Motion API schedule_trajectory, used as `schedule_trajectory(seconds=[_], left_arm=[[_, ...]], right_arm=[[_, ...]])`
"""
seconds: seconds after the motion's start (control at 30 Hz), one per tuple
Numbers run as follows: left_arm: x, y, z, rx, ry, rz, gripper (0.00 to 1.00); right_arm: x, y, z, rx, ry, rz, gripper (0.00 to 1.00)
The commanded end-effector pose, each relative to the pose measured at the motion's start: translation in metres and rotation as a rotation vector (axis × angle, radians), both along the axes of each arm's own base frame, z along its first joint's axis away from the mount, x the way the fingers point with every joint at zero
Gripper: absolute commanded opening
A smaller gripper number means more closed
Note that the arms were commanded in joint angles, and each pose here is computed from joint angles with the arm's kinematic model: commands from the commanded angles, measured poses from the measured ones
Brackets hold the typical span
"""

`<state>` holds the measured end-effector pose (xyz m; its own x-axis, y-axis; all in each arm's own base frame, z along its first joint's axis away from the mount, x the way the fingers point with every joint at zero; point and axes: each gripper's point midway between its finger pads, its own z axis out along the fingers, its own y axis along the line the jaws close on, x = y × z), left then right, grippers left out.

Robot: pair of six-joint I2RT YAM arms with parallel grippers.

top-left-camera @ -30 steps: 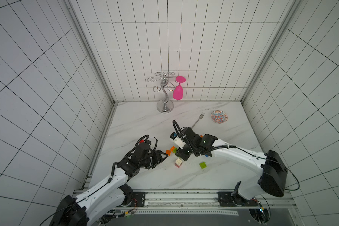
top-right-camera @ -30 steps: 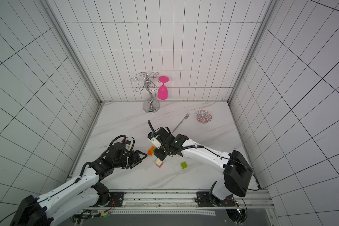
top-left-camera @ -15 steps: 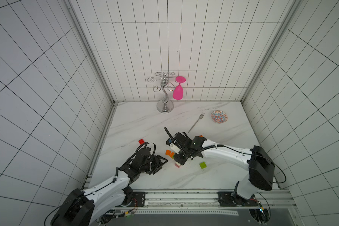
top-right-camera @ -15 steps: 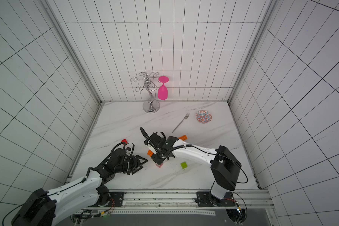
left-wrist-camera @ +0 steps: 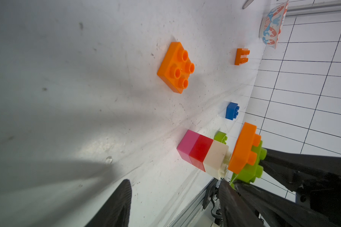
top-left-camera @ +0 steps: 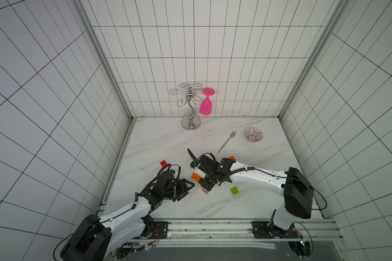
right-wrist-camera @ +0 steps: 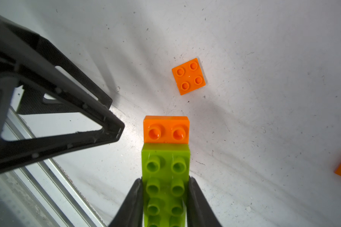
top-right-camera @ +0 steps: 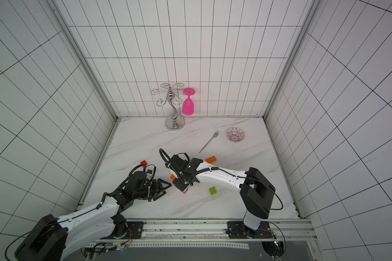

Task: Assemble the letter r with lego
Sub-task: Assemble the lego brick with the lego brick.

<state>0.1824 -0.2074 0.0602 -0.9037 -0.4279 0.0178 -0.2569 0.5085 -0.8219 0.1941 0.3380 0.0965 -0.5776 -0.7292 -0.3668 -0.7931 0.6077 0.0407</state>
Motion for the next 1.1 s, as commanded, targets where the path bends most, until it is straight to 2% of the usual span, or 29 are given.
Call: schedule_trajectory(seconds=[0.0, 1.07], left_arm=[[0.001, -0.002, 0.001, -0.011, -0.009, -0.001, 0.62], [0.001, -0.003, 0.000, -0.006, -0.009, -0.008, 0.62]], right_arm=[[0.004, 0.000, 0.004, -0.017, -0.020, -0.051, 0.00], [-0.002, -0.003, -0.015, -0.052, 0.015, -0.058, 0.00]])
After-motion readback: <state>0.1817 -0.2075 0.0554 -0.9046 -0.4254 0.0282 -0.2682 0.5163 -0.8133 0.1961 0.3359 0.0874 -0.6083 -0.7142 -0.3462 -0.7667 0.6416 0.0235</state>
